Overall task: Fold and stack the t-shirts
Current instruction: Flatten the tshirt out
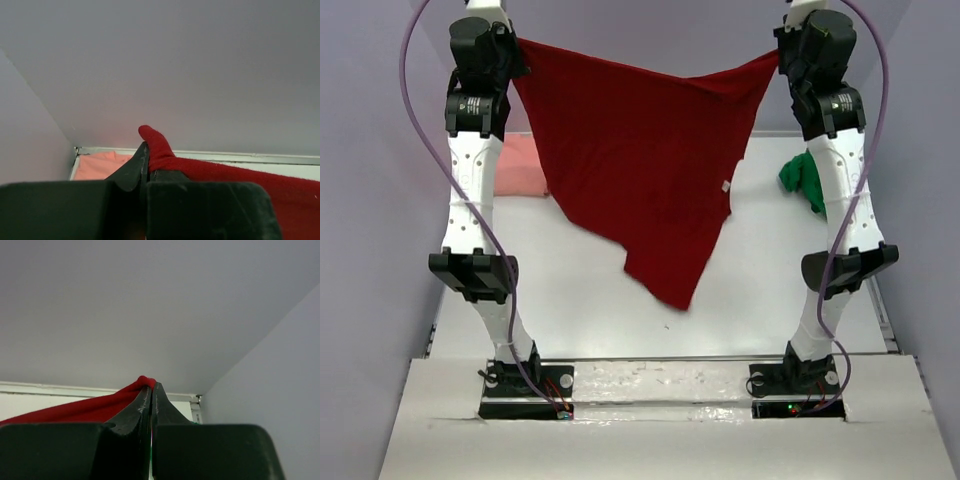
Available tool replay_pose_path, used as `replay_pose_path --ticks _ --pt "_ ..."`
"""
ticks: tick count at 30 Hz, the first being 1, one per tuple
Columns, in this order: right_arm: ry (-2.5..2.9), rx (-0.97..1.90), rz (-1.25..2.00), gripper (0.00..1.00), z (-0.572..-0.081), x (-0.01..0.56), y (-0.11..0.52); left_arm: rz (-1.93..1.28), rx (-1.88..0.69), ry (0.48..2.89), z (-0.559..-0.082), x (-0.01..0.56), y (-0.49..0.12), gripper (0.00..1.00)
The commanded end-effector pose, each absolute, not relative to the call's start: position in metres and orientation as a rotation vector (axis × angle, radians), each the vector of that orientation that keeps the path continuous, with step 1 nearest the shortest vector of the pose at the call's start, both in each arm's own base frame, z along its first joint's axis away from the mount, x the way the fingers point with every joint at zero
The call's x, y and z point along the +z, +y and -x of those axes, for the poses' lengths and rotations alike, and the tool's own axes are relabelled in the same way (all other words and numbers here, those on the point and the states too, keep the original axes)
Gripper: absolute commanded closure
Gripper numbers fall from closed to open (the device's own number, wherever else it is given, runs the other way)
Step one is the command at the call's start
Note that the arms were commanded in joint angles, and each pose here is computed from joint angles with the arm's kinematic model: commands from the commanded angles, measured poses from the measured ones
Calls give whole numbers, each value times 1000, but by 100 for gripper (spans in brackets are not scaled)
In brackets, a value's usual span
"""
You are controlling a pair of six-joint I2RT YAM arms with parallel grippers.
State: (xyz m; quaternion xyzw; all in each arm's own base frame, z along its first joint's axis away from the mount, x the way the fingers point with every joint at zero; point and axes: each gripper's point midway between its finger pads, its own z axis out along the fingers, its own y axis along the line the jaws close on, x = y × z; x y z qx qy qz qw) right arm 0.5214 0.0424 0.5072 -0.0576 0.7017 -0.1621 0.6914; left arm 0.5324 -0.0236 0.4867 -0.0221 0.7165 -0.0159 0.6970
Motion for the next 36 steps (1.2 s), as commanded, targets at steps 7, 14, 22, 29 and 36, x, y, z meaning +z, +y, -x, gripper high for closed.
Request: replay_pose_path --ticks 7,14,22,29,36 --pt "1211 -209 41 100 -384 651 35 47 -108 1317 -408 597 -27 100" --pt "1212 -221 52 100 -330 652 54 53 -120 1315 -353 585 -36 100" --pt "1203 -222 47 100 -308 656 55 48 -133 1313 -330 587 -40 100" --pt "1282 -237 117 100 -366 625 94 23 -145 1352 -378 585 -54 100" --pt "1248 -276 103 100 -430 630 103 -5 -118 1353 -448 595 -66 100"
